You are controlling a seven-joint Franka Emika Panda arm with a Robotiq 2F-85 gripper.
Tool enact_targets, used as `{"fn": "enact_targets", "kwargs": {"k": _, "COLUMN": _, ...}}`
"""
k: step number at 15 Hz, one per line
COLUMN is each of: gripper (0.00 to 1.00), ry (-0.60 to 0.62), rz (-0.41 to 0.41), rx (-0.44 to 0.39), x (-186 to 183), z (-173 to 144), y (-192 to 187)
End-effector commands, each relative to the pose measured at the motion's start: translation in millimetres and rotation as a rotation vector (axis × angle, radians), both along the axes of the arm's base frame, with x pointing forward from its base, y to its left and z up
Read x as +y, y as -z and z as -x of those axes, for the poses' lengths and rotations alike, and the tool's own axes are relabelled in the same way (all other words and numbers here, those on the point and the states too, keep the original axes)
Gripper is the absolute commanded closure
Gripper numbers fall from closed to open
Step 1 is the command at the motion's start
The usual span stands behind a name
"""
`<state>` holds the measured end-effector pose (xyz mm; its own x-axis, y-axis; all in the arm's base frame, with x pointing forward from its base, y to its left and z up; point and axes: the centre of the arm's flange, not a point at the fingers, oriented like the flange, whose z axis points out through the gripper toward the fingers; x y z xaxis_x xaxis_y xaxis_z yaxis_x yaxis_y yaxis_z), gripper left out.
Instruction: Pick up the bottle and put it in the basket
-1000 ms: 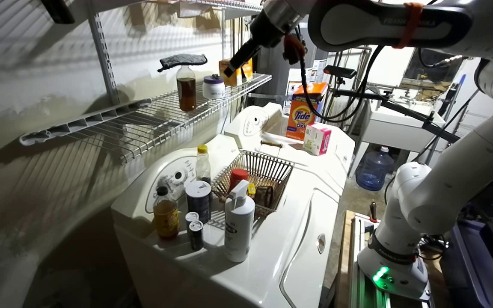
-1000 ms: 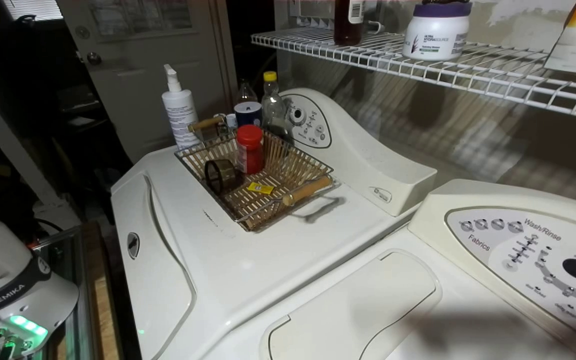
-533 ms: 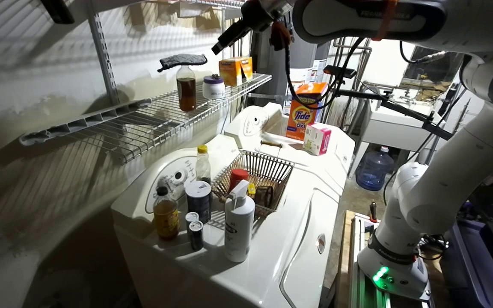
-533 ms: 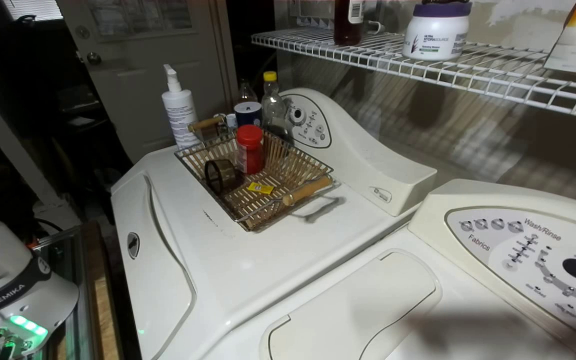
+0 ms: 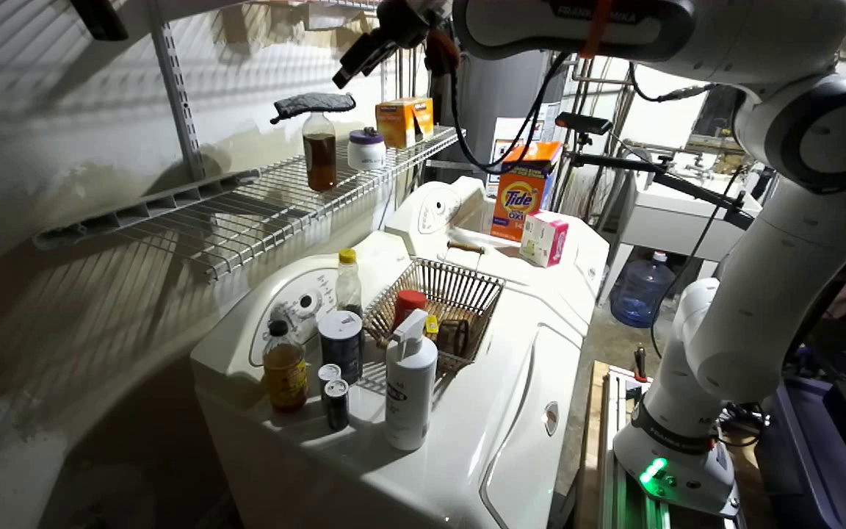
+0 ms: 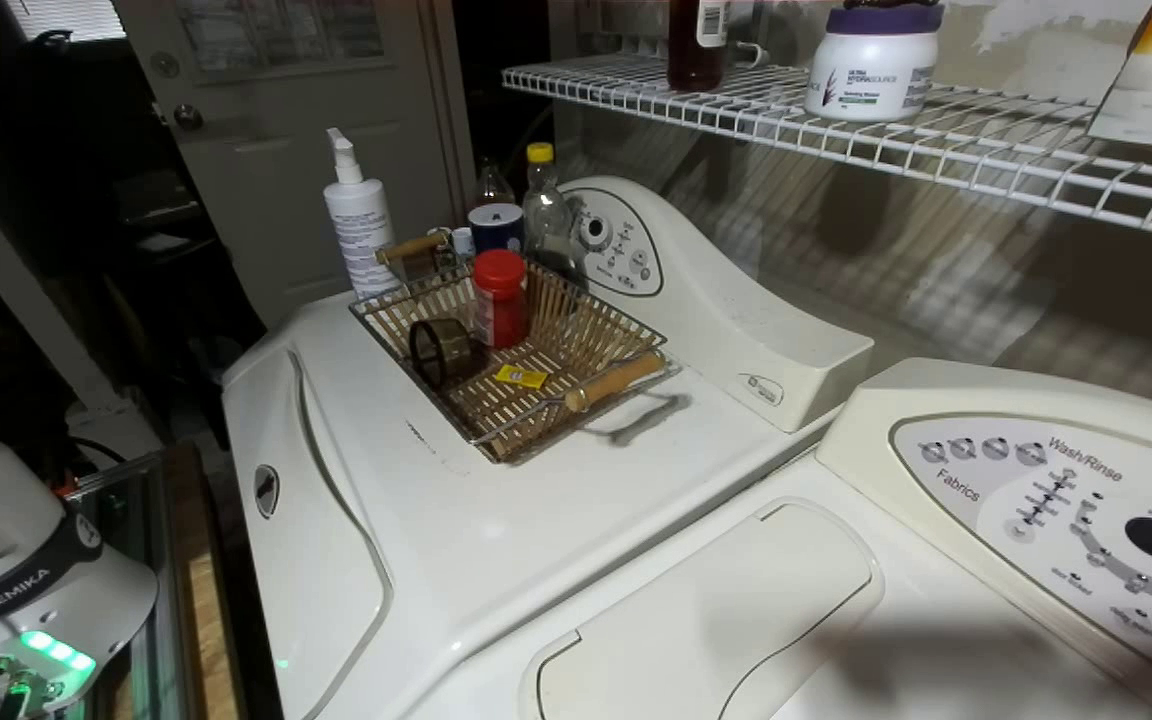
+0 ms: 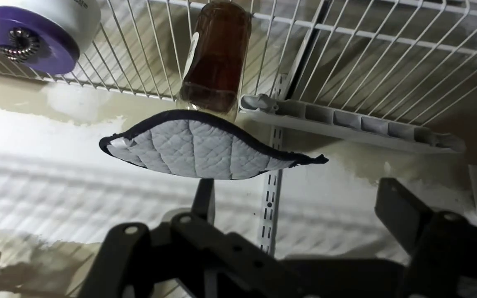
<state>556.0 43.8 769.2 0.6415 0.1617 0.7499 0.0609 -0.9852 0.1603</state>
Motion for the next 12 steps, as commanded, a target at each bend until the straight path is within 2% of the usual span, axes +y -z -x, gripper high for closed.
{"fn": "enact_targets", "kwargs": {"k": 1, "gripper": 0.0, "ry": 0.014, "rz": 0.001, "rx": 0.003, "x": 1, "z": -39, "y": -12}}
{"fn": "enact_targets", "kwargs": {"k": 7, "gripper": 0.0, "ry": 0.059, "rz": 0.046, "rx": -0.016, "x": -7, "z": -74, "y": -10}}
{"fn": "enact_targets", "kwargs": {"k": 12, "gripper": 0.0, "ry": 0.092, "rz": 0.057, "rx": 0.006, "x": -17, "z": -96, "y": -6}}
